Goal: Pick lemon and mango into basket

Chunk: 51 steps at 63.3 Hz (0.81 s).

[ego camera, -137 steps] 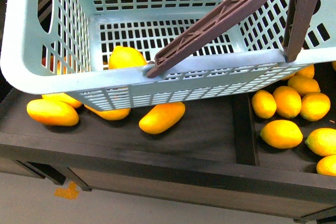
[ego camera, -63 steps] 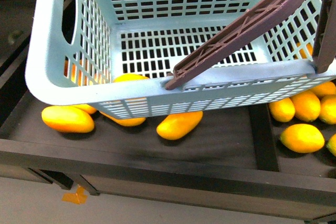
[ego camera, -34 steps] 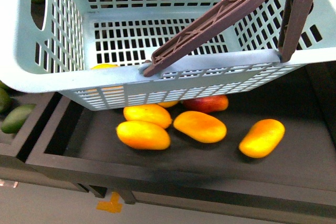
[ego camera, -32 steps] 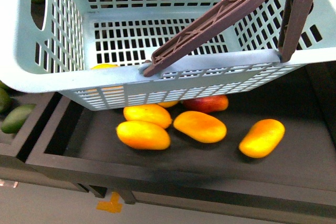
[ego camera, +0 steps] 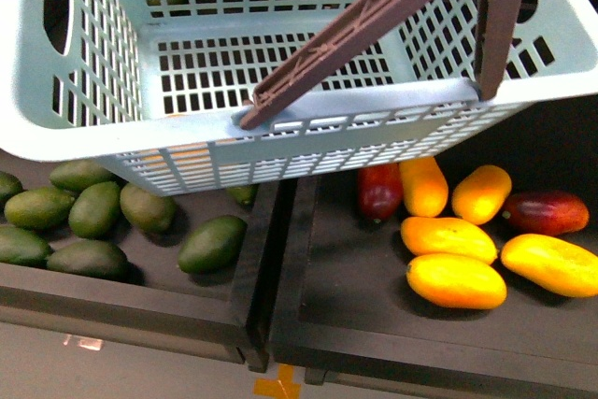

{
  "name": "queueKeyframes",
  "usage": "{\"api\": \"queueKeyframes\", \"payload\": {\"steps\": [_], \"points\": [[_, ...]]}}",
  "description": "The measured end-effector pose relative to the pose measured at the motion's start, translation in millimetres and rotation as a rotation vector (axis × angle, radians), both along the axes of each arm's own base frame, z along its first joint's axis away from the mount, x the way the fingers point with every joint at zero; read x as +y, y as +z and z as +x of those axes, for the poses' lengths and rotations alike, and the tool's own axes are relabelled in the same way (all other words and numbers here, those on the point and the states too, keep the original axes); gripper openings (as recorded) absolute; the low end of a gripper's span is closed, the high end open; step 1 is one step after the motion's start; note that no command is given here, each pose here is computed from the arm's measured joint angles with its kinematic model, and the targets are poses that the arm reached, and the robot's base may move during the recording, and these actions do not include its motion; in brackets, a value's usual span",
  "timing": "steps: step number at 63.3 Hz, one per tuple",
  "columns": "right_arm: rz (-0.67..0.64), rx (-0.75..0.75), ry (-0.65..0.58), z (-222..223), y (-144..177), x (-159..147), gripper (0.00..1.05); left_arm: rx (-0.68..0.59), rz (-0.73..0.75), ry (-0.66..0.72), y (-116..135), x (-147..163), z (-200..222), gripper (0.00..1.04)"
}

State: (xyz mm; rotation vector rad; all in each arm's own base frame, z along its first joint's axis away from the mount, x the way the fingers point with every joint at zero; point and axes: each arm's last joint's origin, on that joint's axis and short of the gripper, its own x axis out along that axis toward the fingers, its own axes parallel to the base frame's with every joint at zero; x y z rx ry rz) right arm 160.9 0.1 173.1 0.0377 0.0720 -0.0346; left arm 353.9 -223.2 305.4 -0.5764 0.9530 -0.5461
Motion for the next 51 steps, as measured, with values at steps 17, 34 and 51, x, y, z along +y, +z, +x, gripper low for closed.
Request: {"api": "queueKeyframes", "payload": {"steps": [17, 34, 51], "points": [[0.181, 0.602, -0.335, 66.6, -15.0, -48.5, 0.96, 0.003, -0.007, -0.025, 0.4, -5.5, -3.8, 0.17], [-0.158, 0.771, -0.007, 163.7, -50.7, -107.8, 0.96, 0.012, -0.019, -0.055, 0.5, -10.9, -7.6, 0.17], [-0.605, 0.989, 0.484, 211.4, -91.2, -129.5, 0.96, 0.002, -0.006, -0.033, 0.4, -7.8, -5.3, 0.17]]}}
